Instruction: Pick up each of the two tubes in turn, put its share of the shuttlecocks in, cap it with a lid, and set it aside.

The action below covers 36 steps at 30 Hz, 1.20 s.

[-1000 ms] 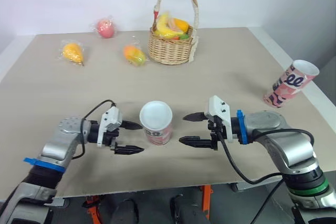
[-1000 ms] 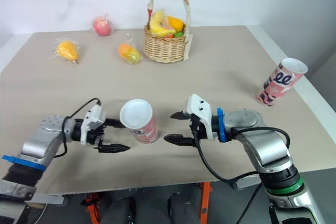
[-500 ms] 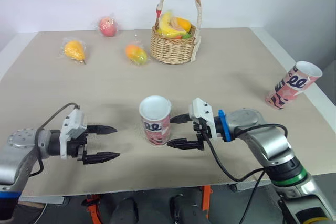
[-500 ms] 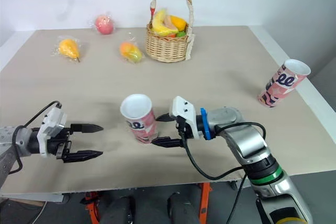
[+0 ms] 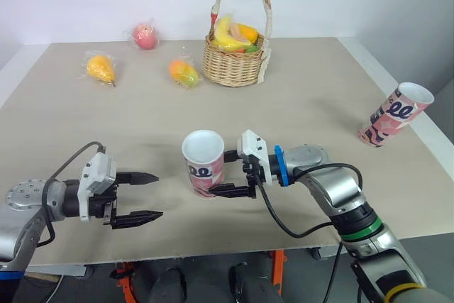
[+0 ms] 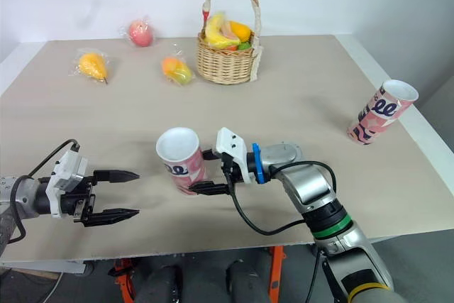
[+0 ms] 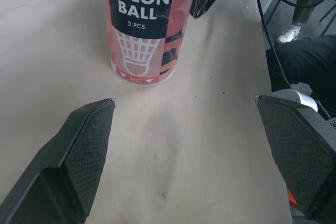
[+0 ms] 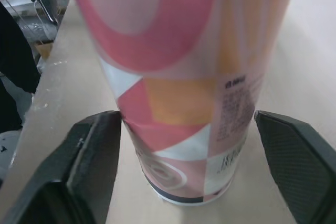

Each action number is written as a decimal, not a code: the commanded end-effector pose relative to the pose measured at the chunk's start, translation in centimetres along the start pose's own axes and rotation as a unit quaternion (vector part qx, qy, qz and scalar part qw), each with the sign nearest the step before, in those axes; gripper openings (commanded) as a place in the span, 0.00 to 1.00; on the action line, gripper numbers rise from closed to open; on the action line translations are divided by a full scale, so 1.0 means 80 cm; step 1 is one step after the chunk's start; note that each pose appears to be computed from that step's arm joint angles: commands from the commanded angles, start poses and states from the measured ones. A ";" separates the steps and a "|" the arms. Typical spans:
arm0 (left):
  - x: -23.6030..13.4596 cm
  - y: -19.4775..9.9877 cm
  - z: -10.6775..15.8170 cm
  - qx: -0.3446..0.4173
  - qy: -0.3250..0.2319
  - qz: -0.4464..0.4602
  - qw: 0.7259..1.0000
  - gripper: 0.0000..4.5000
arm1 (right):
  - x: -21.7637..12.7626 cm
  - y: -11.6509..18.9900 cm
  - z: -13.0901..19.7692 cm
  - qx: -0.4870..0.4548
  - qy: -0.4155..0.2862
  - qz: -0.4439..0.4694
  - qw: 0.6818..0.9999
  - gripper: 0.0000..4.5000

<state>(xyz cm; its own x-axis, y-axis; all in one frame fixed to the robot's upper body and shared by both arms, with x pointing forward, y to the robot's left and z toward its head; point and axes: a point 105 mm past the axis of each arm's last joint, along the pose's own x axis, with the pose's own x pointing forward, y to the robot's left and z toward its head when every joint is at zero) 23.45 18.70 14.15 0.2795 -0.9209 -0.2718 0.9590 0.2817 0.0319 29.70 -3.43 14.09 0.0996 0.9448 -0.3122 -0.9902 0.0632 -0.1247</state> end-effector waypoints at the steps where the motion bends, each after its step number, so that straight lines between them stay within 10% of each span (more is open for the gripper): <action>1: 0.002 -0.004 0.013 0.024 -0.008 -0.002 1.000 1.00 | 0.001 -0.001 0.019 -0.021 -0.021 0.004 1.000 0.95; 14: 0.015 -0.003 0.011 0.021 -0.015 -0.003 1.000 1.00 | 0.025 0.006 0.032 -0.011 -0.049 0.048 0.998 0.95; 21: 0.020 -0.002 0.008 0.018 -0.017 -0.004 1.000 1.00 | 0.023 0.005 0.033 -0.009 -0.054 0.053 0.997 0.50; 25: 0.023 -0.001 0.007 0.019 -0.020 -0.008 1.000 1.00 | 0.012 -0.002 0.038 -0.010 -0.058 0.035 0.998 0.43; 36: 0.081 0.037 0.071 0.025 -0.149 -0.010 0.988 1.00 | -0.148 -0.107 0.047 0.036 -0.131 -0.276 0.952 0.43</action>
<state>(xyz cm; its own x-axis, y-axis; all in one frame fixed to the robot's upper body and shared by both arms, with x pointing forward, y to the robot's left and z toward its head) 28.25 12.56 17.16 0.2667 -0.9637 -0.0141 0.9611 0.2649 0.0784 35.50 -11.12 21.10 0.4721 0.8806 -0.0397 -0.8755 0.4631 -0.1380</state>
